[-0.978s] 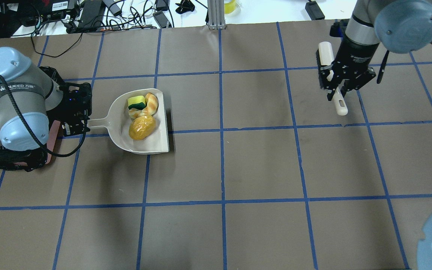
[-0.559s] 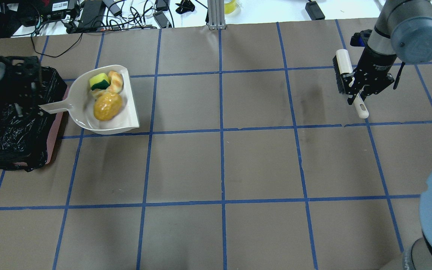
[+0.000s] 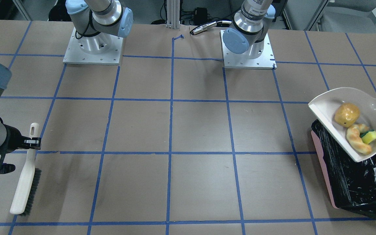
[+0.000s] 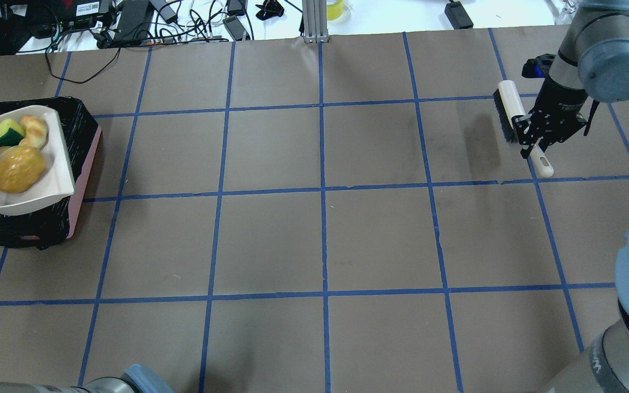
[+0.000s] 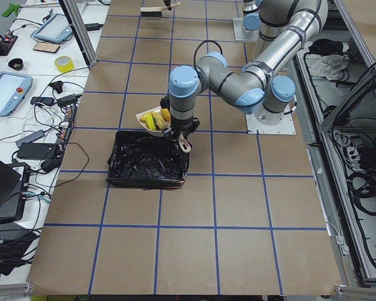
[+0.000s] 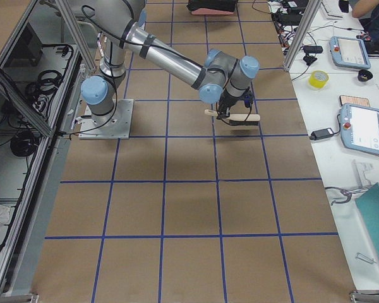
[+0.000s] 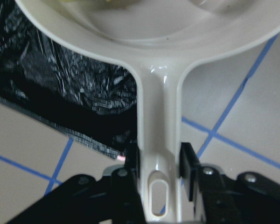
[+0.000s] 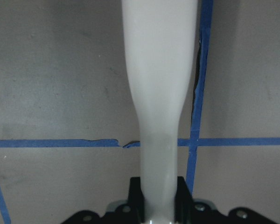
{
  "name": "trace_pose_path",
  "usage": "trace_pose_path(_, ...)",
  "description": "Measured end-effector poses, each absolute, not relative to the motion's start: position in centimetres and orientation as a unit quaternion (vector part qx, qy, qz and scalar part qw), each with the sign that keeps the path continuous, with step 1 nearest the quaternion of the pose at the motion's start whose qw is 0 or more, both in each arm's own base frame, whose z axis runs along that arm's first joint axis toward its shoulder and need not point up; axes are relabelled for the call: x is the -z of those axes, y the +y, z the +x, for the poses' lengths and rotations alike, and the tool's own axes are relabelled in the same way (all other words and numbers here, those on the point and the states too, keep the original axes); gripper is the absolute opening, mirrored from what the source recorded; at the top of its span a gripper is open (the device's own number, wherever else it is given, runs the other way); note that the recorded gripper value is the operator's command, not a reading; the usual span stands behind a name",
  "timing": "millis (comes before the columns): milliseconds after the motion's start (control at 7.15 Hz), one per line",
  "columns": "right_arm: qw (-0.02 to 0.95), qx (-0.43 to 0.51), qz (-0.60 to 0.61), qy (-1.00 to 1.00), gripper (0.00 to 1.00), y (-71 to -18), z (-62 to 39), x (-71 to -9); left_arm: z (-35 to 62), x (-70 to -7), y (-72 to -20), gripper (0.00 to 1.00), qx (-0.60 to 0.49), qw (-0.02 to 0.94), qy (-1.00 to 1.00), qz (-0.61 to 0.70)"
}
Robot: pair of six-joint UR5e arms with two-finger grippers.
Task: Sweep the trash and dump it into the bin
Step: 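Tip the dustpan over the black bin with the left while the right lowers the brush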
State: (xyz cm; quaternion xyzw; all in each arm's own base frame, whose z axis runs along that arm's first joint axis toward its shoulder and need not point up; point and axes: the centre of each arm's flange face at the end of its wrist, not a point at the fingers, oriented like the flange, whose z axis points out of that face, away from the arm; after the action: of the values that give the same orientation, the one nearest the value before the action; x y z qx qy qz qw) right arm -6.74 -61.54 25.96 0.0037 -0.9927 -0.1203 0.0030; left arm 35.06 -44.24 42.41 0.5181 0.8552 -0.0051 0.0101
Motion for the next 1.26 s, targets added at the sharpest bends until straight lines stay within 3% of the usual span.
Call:
trace_pose_path(419,0.0,0.126,0.006,-0.992,0.0,-61.7,-8.4,-24.7,42.3,-45.9,-41.9,0.0,-0.072,0.061,0.821,0.563)
trace_pose_path(839,-0.002,0.133,0.0,-0.991,0.17,-61.8,-8.8,-23.6,44.8,-48.0,-45.0,0.0,-0.17,0.143,0.781,0.583)
trace_pose_path(978,-0.003,0.134,0.0,-0.991,0.45,-61.7,-8.8,-23.5,43.3,-48.3,-47.0,0.0,-0.2,0.165,0.763,0.592)
trace_pose_path(1258,-0.005,0.138,0.004,-0.99,0.75,-61.5,-8.7,-23.2,40.8,-47.5,-50.1,0.0,-0.229,0.183,0.741,0.604)
